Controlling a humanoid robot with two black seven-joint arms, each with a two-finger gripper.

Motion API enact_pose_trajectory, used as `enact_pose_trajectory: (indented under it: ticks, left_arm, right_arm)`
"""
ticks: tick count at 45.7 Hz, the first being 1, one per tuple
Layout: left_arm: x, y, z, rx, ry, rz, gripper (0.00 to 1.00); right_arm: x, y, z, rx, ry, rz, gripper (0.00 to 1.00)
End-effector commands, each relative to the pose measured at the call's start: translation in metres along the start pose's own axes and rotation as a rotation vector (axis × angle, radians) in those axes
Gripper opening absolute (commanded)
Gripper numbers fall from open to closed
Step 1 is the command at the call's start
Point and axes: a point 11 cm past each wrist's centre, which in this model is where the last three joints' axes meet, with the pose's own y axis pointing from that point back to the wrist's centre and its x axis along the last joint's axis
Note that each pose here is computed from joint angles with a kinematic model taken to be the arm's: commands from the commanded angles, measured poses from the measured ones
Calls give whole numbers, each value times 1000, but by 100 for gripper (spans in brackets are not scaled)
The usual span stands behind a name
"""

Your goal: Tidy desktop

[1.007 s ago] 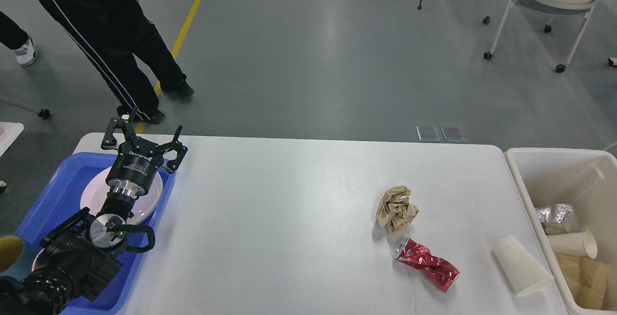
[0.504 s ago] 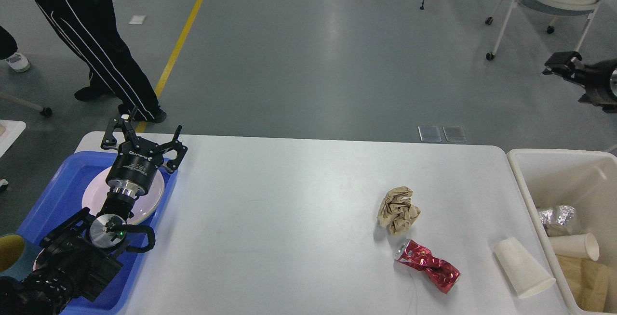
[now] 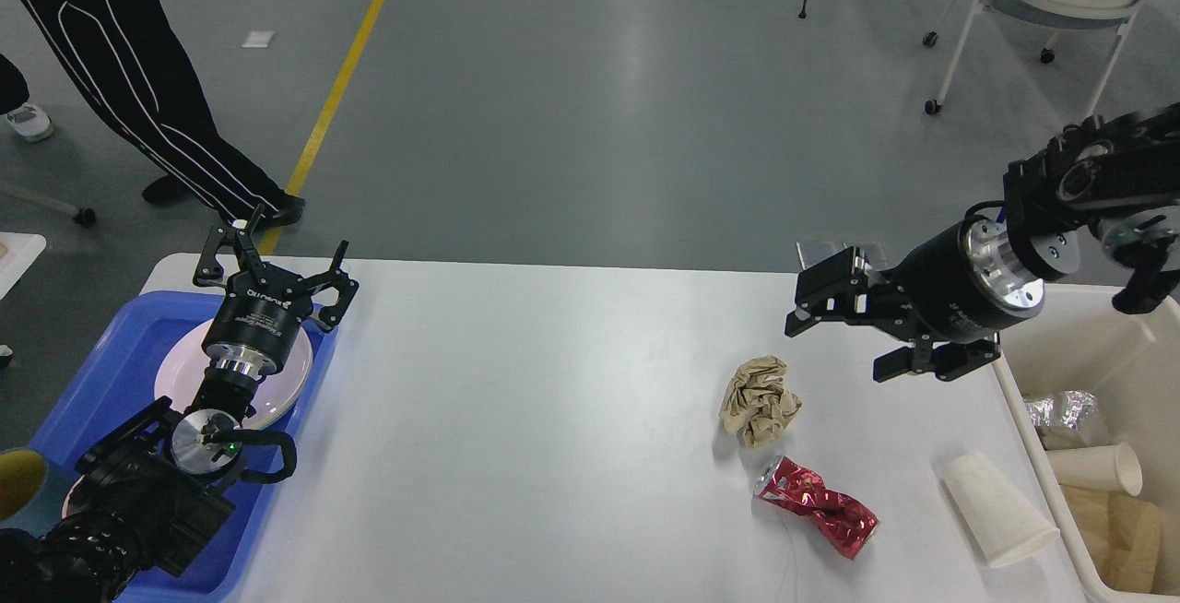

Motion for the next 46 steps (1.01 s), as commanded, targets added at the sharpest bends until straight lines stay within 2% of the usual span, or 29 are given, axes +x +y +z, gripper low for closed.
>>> enact_pose_trajectory:
  ticks: [1,12,24,37,46]
  left_arm:
    - [0,0,0,1,0,0,99]
    - [0,0,0,1,0,0,99]
    - [0,0,0,0,0,0,99]
    - [0,0,0,0,0,0,99]
    - [0,0,0,0,0,0,99]
  right_arm:
    - [-9,-14,12,-24,-24,-14,100]
    - [-1,-29,51,-101,-71,119,100]
    - [2,-29,120,-217,-209,259,100]
    - [-44,-24,219,-181,-579,280,100]
    - [-77,-38,249,-56,-782,309,100]
